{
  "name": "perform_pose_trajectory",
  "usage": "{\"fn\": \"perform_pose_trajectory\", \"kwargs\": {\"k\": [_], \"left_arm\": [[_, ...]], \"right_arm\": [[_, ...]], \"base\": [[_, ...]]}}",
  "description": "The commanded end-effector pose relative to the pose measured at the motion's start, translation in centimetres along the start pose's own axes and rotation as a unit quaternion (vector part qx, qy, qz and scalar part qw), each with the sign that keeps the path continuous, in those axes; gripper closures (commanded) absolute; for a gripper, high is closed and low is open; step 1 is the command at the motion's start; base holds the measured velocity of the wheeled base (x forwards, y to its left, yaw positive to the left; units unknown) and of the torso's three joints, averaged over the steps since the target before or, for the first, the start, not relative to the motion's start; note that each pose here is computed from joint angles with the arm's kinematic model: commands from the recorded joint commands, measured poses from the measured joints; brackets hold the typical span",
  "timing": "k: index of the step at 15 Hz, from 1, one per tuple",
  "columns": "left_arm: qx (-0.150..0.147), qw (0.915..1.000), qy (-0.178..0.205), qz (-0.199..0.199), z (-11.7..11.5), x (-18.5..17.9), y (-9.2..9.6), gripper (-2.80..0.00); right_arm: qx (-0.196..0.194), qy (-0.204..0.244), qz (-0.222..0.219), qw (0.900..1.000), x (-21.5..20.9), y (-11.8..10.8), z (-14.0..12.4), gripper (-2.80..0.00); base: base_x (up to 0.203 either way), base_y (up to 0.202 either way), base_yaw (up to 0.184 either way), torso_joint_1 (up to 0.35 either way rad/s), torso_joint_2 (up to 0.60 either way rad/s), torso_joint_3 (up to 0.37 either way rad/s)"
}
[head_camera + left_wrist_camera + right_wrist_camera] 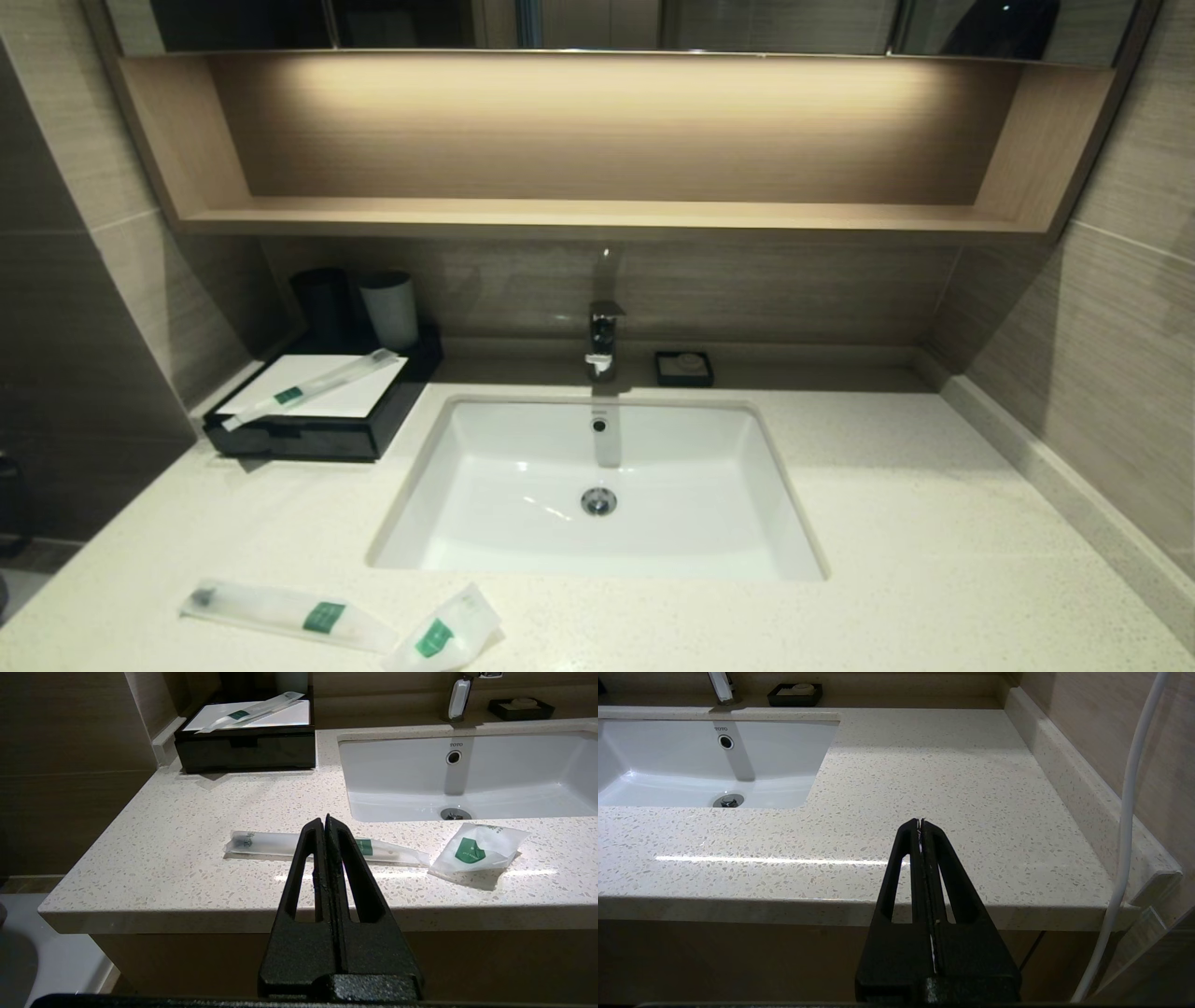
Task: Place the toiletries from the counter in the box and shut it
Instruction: Open the drawer
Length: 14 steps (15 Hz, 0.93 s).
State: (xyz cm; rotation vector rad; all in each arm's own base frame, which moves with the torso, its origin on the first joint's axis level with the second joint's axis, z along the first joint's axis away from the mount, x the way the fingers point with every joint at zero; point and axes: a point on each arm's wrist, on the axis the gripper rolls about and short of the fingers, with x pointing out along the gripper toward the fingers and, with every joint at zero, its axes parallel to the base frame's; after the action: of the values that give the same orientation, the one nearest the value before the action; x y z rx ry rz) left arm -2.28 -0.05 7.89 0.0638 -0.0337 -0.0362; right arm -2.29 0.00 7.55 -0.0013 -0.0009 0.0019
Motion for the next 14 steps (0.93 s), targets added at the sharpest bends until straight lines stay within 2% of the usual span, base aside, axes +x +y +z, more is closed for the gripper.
{"fn": "perform_pose_trajectory", "kwargs": {"k": [1, 14], "left_arm": [[0.000, 1.0000, 0.009, 0.000, -0.55, 0.13, -0.03, 0.00], [-0.004, 0.9999, 0.011, 0.000, -0.58, 0.13, -0.03, 0.00]], "right_arm": [[0.000, 0.001, 0.000, 1.000, 0.02, 0.00, -0.03, 0.00], [0.000, 0.001, 0.000, 1.000, 0.02, 0.00, -0.04, 0.00]], "base": [[0.000, 0.000, 0.000, 0.000, 0.00, 0.000], [0.000, 0.000, 0.000, 0.000, 0.00, 0.000]]}}
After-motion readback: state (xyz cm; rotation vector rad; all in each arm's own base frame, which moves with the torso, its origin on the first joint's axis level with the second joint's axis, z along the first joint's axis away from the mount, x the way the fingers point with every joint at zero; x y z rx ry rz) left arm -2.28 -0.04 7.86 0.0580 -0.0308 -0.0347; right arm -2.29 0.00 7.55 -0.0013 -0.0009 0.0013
